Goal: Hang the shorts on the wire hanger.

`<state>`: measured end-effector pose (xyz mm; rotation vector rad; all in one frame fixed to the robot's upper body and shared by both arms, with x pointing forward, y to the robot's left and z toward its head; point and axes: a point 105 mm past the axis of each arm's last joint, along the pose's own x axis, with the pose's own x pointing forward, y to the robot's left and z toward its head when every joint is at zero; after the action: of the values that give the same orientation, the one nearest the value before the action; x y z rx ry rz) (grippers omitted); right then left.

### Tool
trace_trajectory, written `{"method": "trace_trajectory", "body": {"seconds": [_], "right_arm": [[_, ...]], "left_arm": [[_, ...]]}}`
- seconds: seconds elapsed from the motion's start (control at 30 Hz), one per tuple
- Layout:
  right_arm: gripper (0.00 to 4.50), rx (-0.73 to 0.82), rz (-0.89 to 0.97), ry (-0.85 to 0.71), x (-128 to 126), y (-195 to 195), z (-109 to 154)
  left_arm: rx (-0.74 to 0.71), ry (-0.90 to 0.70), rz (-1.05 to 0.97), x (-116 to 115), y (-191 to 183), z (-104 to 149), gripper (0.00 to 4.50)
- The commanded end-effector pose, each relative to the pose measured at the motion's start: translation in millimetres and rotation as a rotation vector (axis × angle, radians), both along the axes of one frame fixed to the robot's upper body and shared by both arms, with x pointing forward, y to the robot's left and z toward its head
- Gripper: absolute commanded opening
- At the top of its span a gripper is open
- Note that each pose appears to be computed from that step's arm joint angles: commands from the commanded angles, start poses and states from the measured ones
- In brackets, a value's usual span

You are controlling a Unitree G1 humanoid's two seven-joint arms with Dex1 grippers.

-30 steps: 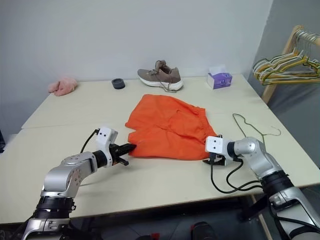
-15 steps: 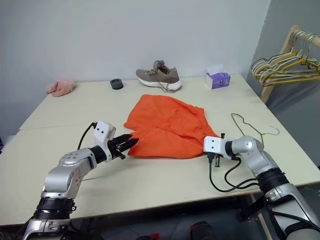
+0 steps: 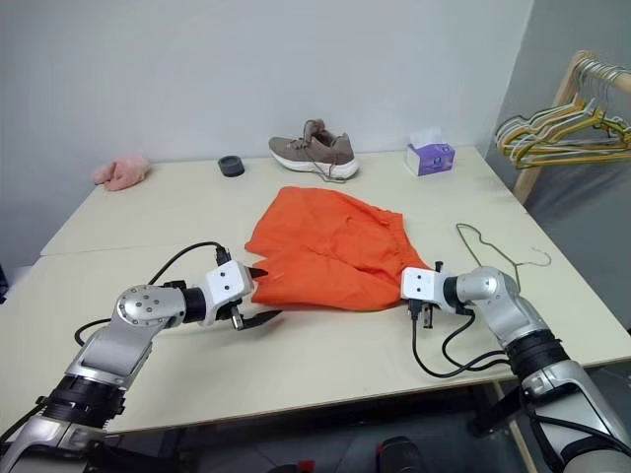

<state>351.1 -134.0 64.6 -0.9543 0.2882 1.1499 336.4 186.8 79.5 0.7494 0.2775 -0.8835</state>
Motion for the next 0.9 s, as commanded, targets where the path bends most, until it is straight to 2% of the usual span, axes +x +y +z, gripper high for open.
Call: {"method": "trace_trajectory", "body": {"seconds": [0.03,0.1,0.23,0.37,0.6,0.7,0.9], "right_arm": [[0.0,0.01,0.019,-0.051,6.4,5.2,16.5],[0.0,0.014,0.022,-0.057,6.9,6.9,17.6],[0.0,0.022,0.031,-0.074,7.7,10.4,20.8],[0.0,0.023,0.053,-0.097,7.0,14.1,24.7],[0.0,0.017,0.139,-0.07,-8.6,24.5,26.3],[0.0,0.012,0.169,-0.042,-19.5,24.9,27.4],[0.0,0.017,0.24,0.108,-67.9,27.0,27.7]], "left_arm": [[0.05,-0.049,0.0,10.9,-2.6,-4.5,4.47],[0.087,-0.055,-0.016,13.6,-4.4,-13.0,4.47],[0.102,-0.028,-0.025,13.1,-2.1,-21.5,3.61],[0.133,0.015,-0.057,3.3,8.4,-22.4,2.3],[0.121,0.142,-0.159,-31.8,14.3,-21.2,0.09],[0.13,0.205,-0.189,-50.1,18.3,-21.0,0.03],[0.108,0.39,-0.201,-103.2,32.6,-16.2,0.03]]}}
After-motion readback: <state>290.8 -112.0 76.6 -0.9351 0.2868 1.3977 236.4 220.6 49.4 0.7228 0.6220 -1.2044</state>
